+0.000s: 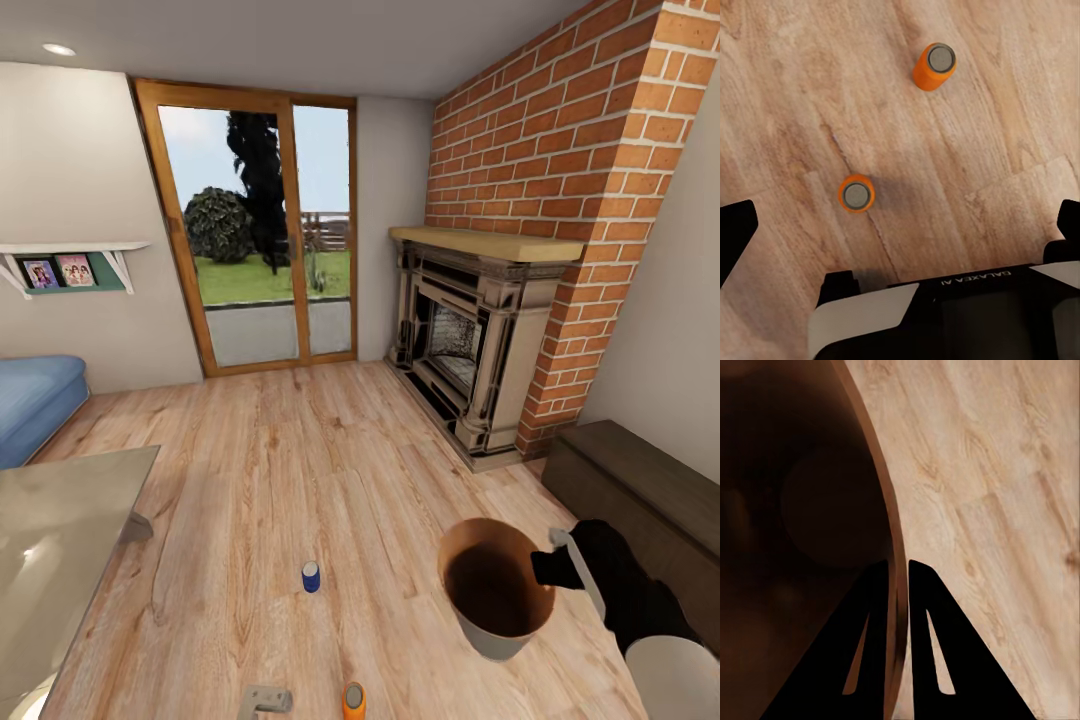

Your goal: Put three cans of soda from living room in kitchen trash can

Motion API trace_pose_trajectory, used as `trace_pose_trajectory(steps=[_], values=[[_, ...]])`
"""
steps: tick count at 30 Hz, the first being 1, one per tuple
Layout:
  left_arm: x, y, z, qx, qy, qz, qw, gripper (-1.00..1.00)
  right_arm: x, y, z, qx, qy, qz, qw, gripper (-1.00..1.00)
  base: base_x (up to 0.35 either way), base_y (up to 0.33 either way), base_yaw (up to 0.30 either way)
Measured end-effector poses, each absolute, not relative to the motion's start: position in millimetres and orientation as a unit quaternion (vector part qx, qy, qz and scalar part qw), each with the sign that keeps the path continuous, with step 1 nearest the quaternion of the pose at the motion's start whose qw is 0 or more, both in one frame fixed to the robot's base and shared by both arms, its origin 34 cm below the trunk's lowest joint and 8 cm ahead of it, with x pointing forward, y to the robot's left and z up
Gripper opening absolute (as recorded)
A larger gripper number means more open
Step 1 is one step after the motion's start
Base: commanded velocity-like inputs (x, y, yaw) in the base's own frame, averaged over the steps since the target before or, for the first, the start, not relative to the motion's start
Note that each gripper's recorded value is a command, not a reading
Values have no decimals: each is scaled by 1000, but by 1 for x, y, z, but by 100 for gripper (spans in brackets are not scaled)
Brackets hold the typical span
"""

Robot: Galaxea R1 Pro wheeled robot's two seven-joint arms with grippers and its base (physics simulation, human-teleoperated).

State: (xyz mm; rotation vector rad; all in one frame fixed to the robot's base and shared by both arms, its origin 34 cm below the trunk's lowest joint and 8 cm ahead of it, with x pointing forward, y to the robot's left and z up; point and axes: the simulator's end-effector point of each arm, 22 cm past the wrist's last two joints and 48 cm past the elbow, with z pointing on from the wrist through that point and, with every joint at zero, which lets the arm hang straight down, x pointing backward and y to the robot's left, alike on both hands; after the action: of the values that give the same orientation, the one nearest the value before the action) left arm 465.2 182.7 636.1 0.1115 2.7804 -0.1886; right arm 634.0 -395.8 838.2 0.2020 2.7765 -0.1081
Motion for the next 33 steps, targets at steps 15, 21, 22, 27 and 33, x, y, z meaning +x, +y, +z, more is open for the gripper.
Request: trace_pose_trajectory(steps=[15, 21, 22, 27, 33], values=[[462, 177, 636, 38, 982, -75, 168, 100, 635, -387, 832, 70, 982, -22, 171, -100, 0, 0, 0], [462, 174, 636, 37, 982, -77, 168, 100, 635, -387, 832, 67, 983, -25, 171, -100, 0, 0, 0], [462, 172, 636, 36, 982, -79, 168, 100, 635, -385, 831, 64, 983, -25, 170, -100, 0, 0, 0], [464, 162, 638, 34, 981, -83, 173, 100, 635, -385, 831, 53, 984, -32, 169, -100, 0, 0, 0], [464, 154, 639, 32, 982, -76, 173, 100, 636, -383, 831, 49, 984, -33, 168, -100, 0, 0, 0]])
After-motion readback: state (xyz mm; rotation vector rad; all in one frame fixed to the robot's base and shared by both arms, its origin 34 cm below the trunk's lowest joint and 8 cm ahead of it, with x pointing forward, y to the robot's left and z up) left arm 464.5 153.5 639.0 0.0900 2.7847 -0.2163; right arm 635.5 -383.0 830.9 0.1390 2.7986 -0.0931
